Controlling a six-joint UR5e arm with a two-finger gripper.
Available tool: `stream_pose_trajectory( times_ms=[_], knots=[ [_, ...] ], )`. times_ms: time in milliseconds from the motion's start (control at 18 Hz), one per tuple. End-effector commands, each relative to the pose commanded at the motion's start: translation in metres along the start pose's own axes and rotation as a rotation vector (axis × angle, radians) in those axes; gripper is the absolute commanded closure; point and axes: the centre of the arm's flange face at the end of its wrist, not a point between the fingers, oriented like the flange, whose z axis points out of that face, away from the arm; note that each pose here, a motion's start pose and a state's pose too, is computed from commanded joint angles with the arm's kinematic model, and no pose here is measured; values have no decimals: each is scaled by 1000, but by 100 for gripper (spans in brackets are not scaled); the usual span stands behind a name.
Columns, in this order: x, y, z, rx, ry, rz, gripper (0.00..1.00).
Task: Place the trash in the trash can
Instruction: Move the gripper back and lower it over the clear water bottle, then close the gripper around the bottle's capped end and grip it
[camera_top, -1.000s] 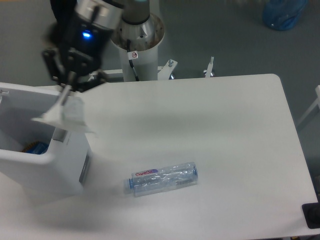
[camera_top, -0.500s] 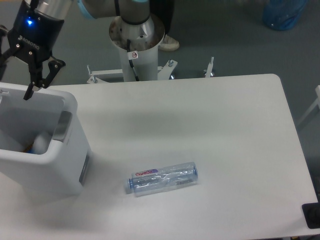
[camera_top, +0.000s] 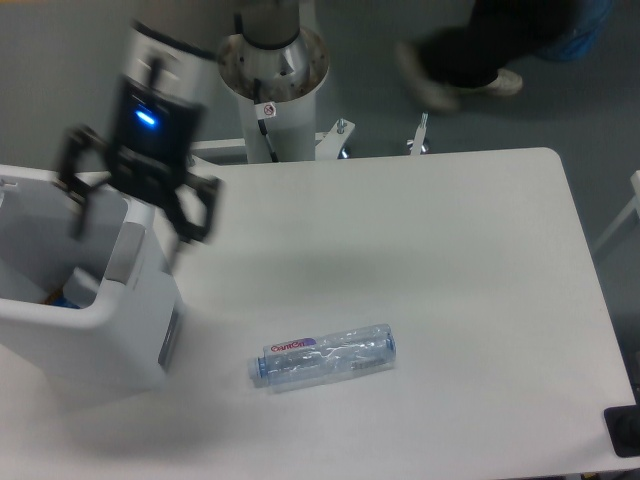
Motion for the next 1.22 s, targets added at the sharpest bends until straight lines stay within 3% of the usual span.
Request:
stream_pose_trajectory(
  times_ms=[222,389,611,1111,1222],
  knots=[
    [-33,18,39,-62,1,-4,0],
    [-59,36,95,-131,25,-31,0],
    [-79,52,118,-222,-80,-29,0],
    [-78,90,152,-329,2,400,0],
    [-74,99,161,-345,26,444,0]
  ],
)
